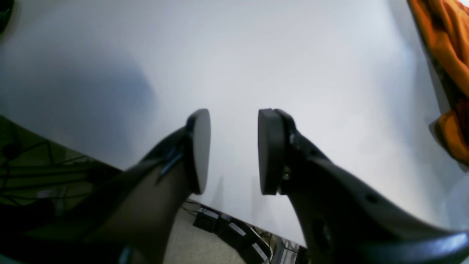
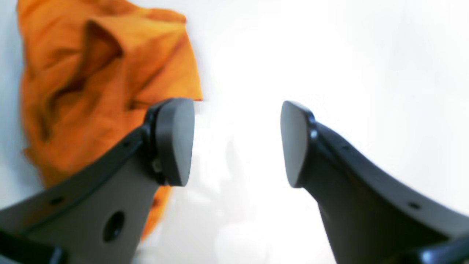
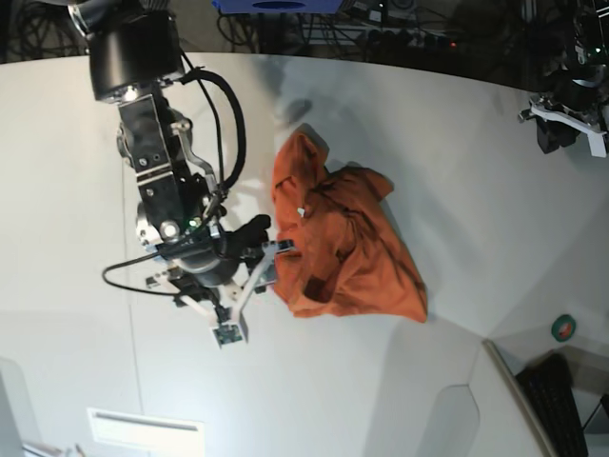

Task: Layout the t-shirt on the table in an organized manner, then fold the t-shirt properly
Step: 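Move the right gripper down onto the crumpled orange t-shirt and grasp it, then lift the shirt with the right gripper and drag it to spread it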

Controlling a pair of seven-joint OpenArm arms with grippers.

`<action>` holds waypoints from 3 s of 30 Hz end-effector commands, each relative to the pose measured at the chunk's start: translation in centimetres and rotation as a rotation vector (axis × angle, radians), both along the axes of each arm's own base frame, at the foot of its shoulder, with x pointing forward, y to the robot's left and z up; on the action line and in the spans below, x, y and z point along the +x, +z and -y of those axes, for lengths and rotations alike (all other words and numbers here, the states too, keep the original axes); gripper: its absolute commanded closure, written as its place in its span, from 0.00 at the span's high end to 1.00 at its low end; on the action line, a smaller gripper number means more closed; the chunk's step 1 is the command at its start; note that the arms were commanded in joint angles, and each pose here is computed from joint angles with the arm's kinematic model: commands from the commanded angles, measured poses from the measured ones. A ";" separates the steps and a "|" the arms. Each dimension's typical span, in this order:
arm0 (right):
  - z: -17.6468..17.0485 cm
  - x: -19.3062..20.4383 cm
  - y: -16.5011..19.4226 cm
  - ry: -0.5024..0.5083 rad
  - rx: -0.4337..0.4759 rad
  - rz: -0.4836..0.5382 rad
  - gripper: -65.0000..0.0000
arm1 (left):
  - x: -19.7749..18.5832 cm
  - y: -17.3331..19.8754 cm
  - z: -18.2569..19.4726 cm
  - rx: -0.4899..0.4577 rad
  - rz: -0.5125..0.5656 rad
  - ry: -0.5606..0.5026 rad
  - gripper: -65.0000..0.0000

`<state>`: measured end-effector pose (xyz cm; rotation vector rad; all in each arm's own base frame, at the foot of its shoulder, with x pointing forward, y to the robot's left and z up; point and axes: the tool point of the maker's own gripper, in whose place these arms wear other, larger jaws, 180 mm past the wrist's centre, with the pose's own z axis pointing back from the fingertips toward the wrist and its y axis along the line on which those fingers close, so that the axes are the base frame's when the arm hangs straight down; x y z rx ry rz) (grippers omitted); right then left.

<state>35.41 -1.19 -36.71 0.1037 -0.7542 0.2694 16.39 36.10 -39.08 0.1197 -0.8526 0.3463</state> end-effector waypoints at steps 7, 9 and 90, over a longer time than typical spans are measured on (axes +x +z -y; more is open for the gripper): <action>-6.7 2.4 1.9 0.123 0.117 0.057 0.55 | -1.4 2.3 -5.3 0.086 0.036 0.115 0.32; -7.2 2.9 1.6 0.126 0.145 0.050 0.55 | -1.7 2.5 -5.9 0.093 0.038 0.131 0.32; -7.6 3.6 26.2 0.164 0.637 0.403 0.00 | 0.0 2.1 -8.7 0.097 0.051 0.182 0.83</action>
